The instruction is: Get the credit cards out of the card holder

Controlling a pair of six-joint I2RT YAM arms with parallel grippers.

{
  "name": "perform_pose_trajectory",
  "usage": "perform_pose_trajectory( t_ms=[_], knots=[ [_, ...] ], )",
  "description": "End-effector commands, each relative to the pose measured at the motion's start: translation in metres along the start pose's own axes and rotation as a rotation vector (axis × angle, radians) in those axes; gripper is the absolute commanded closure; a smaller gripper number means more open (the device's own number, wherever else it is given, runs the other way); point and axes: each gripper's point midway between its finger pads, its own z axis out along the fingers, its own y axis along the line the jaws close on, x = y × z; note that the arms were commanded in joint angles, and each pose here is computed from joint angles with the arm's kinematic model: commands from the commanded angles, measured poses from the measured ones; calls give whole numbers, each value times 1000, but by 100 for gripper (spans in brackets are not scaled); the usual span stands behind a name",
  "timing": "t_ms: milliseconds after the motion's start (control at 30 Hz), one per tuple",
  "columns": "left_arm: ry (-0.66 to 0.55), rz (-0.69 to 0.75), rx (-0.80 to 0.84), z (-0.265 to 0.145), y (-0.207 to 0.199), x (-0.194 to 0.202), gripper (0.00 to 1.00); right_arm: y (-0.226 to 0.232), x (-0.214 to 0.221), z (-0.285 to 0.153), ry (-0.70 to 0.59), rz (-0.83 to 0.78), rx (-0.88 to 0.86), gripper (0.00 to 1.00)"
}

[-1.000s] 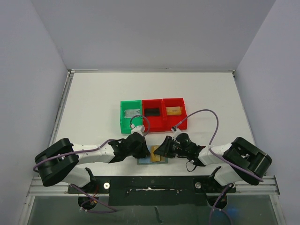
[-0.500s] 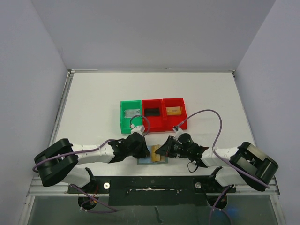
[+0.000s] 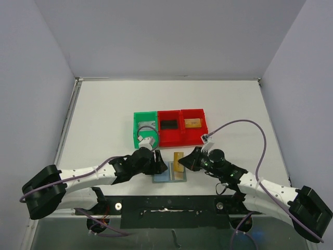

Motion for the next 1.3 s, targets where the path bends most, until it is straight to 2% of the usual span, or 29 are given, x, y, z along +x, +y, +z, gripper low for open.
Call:
perform_pose_trajectory(
  t_ms=[0, 133, 200, 433, 467, 567, 667, 767, 1067, 1267],
  knots=[
    [-110, 0, 57, -15, -15, -27, 41, 11, -48, -10, -205, -182, -5, 100],
    [-160, 28, 39, -30, -10, -45, 34, 16, -87, -25, -357, -379, 47, 100],
    [-185, 41, 28, -37, -6, -55, 29, 15, -104, -32, -394, -531, 105, 100],
    [-263, 90, -39, -61, 9, -98, 28, 19, -166, -56, -570, -941, 296, 100],
    [-269, 98, -54, -64, 11, -104, 28, 16, -178, -57, -585, -960, 342, 100],
    [-279, 111, -126, -72, 26, -124, 28, 1, -205, -57, -572, -970, 427, 100],
    [-310, 105, -162, -84, 36, -144, 27, -10, -226, -54, -576, -979, 390, 100],
    [-355, 97, -199, -97, 48, -160, 27, -14, -232, -41, -508, -1047, 309, 100],
    [-450, 185, -350, -127, 74, -186, 27, -18, -236, 4, -308, -1418, 250, 100],
    [-473, 189, -389, -130, 85, -185, 27, -33, -232, 31, -187, -1562, 232, 100]
  ],
)
